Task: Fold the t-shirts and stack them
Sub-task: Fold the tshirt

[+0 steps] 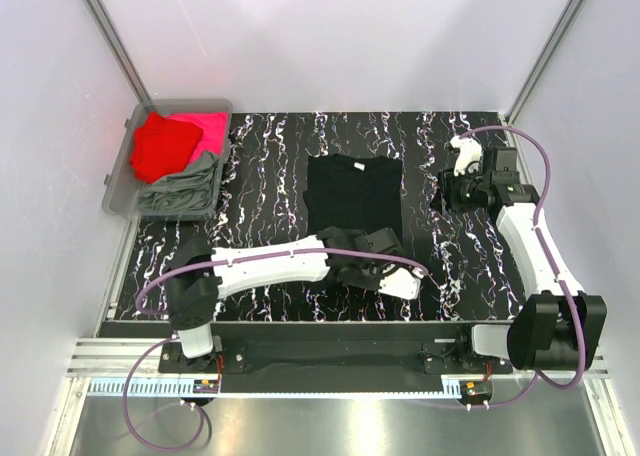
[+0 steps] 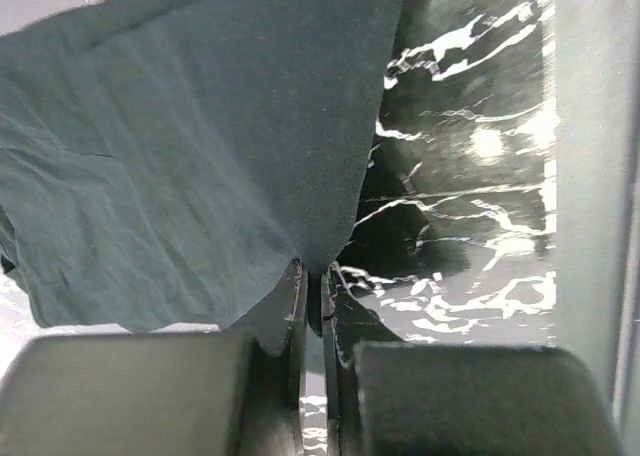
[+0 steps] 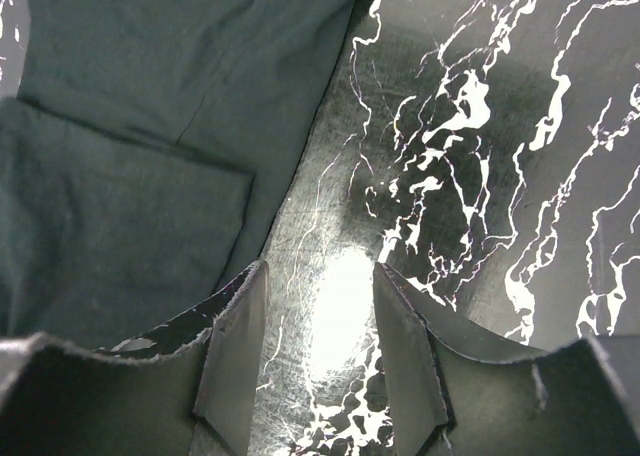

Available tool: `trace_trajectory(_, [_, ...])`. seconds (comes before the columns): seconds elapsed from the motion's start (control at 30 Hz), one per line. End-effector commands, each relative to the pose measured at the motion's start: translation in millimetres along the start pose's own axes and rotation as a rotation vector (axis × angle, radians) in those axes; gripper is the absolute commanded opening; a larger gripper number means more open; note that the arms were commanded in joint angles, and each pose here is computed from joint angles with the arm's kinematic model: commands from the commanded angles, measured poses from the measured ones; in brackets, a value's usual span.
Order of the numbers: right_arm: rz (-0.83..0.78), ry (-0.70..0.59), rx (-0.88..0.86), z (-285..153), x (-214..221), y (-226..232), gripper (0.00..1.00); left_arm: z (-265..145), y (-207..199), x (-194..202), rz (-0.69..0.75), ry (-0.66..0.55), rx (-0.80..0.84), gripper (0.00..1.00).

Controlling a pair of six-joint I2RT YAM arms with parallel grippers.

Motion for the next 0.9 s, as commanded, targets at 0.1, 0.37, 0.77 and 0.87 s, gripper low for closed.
trace_trajectory(0.1, [0.007, -0.010, -0.008, -2.1, -1.3, 0.6, 0.53, -27.0, 2.8, -15.6, -0.078, -0.128, -0.027, 0.00])
trace_trajectory(0.37, [0.005, 0.005, -0.006, 14.0, -18.1, -8.8, 0.53, -18.3, 76.1, 13.8, -0.095, -0.068, -0.096, 0.00])
trace_trajectory(0.77, [0.026, 0.004, -0.009, 44.8, -46.4, -23.2, 0.53, 27.4, 258.2, 71.5, 0.025, 0.077, -0.410, 0.00])
trace_trajectory(0.87, [0.043, 0.013, -0.016, 49.4, -43.7, -23.8, 0.53, 60.6, 291.3, 96.2, 0.070, 0.151, -0.547, 0.09])
Point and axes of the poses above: each gripper's point midway between its finger pads, its own z axis out along the fingers, its own y axis along the line the jaws close on, x = y × z, the point moved 9 cm from there along -z, back along the fingers, and after that the axes turned 4 degrees about z, right-handed, at the moved point
